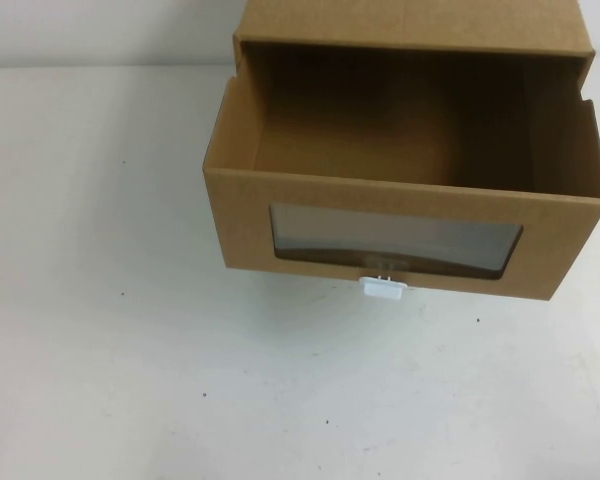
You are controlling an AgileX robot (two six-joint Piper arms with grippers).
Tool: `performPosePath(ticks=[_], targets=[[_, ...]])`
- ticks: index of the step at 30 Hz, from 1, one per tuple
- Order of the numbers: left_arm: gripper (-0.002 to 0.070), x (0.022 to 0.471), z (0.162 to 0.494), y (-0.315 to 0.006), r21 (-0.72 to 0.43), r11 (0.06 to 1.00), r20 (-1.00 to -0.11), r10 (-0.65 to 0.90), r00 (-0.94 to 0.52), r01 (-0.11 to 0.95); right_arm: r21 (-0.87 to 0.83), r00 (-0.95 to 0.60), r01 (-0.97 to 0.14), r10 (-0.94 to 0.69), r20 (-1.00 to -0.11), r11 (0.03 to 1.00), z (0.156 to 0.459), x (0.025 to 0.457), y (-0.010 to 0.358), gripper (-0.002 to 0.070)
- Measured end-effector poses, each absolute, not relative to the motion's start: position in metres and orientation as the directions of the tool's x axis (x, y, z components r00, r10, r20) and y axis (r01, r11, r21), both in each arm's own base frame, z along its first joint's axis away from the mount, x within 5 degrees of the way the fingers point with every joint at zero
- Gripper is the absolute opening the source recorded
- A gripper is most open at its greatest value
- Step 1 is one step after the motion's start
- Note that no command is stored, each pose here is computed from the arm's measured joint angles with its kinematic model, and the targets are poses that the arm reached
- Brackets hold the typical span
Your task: Open the shoe box
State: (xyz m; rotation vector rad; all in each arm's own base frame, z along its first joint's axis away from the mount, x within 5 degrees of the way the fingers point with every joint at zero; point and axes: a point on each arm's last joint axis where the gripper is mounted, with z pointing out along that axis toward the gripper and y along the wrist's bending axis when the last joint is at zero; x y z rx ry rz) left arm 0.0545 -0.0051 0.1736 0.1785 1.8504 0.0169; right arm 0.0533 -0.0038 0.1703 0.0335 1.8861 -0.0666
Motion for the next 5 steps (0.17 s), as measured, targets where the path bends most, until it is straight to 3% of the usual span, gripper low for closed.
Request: performPosePath(ticks=[5], targets=[[-0.0007, 0.0545, 0.1736, -0.0051, 0.104, 0.988, -0.953, 0.131, -0.272, 0.114, -0.029, -0.311, 0.057, -0.01, -0.95, 0.998, 0.1703, 0.0533, -0.0038, -0.0019]])
